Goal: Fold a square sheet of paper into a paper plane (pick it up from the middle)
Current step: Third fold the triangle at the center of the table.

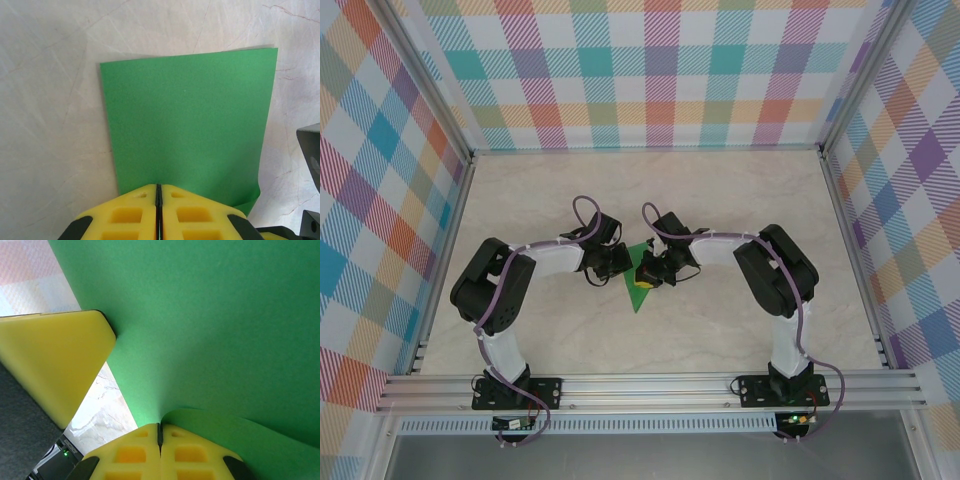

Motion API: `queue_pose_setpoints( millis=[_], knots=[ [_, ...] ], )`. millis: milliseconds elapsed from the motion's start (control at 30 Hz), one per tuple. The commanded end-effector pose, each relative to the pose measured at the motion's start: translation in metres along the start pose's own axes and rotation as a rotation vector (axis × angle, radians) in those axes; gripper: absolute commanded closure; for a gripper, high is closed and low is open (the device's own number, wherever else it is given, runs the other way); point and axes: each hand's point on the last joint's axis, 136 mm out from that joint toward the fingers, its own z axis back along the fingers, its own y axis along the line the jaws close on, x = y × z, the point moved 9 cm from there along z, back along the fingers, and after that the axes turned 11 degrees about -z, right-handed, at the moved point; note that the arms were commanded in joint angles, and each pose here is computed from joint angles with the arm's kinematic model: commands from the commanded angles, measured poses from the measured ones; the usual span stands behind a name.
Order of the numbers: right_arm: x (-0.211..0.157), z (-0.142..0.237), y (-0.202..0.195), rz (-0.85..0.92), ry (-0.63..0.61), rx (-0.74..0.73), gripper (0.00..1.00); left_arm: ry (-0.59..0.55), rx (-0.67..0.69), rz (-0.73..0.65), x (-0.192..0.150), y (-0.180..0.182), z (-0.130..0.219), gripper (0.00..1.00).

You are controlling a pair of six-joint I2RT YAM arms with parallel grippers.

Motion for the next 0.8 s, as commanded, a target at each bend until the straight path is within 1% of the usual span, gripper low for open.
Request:
queue_pose_setpoints(
  millis=[0,267,767],
  knots=[
    [0.001,-0.007,-0.007,0.01,0.005,-0.051,0.98,0.026,0.043,-0.004,-0.003,0.005,0.004,0.91],
    [-0.005,0.005,-0.004,0.044,-0.014,-0.071,0.98,0.045,0.049,-0.001,-0.006,0.009,-0.001,0.91],
    [-0.009,0.008,-0.005,0.091,0.004,-0.069,0.98,0.046,0.051,-0.004,-0.006,0.009,-0.001,0.91]
  ],
)
